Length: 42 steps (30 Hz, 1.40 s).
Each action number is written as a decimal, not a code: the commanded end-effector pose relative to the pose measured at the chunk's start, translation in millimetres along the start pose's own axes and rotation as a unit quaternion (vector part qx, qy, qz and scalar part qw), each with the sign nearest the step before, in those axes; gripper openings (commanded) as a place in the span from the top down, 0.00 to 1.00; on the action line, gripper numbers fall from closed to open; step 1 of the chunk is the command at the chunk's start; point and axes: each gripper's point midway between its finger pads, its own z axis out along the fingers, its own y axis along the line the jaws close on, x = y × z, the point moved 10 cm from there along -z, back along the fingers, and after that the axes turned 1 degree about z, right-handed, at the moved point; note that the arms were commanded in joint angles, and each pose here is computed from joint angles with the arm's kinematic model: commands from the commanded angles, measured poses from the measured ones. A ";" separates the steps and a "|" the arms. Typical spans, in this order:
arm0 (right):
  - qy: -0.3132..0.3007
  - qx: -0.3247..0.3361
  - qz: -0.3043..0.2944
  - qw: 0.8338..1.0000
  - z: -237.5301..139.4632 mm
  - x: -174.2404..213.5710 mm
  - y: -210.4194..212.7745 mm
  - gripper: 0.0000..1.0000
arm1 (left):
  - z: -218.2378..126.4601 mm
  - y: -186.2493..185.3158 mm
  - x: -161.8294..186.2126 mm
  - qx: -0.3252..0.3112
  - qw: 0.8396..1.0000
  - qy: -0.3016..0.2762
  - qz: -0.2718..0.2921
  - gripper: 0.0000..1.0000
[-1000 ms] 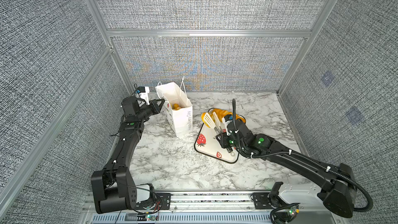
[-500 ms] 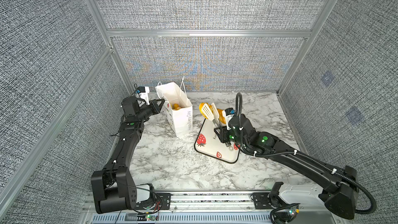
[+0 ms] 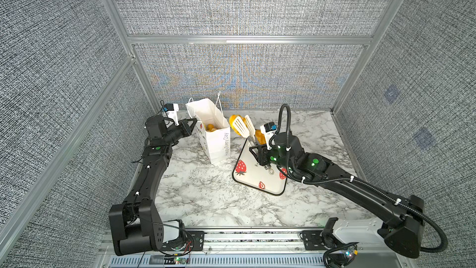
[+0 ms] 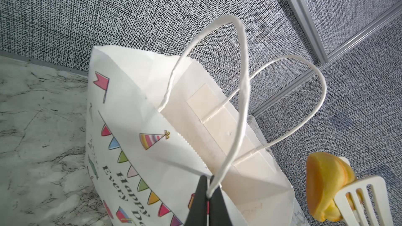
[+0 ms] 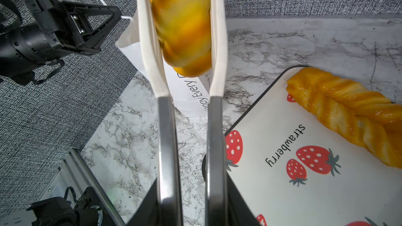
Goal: Place the fake bread into the paper bag
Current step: 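Lift the bun in the tongs and carry it toward the bag opening, then lower the striped bun into the bag and open the tongs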
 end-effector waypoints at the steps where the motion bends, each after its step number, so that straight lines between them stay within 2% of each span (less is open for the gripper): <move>1: -0.037 -0.036 -0.008 0.999 -1.1 -15.3 13.1 0.65 | -0.2 -1.6 -1.6 0.009 1.000 -0.004 0.007 0.99; 29: -0.050 -0.110 -0.036 0.992 30.0 -41.2 59.3 0.65 | -0.8 -2.1 -1.6 0.010 1.000 -0.004 0.007 0.99; 42: -0.017 -0.092 -0.040 0.995 64.4 -50.0 69.3 0.65 | -1.7 -3.7 -2.6 0.011 1.000 -0.006 0.009 0.99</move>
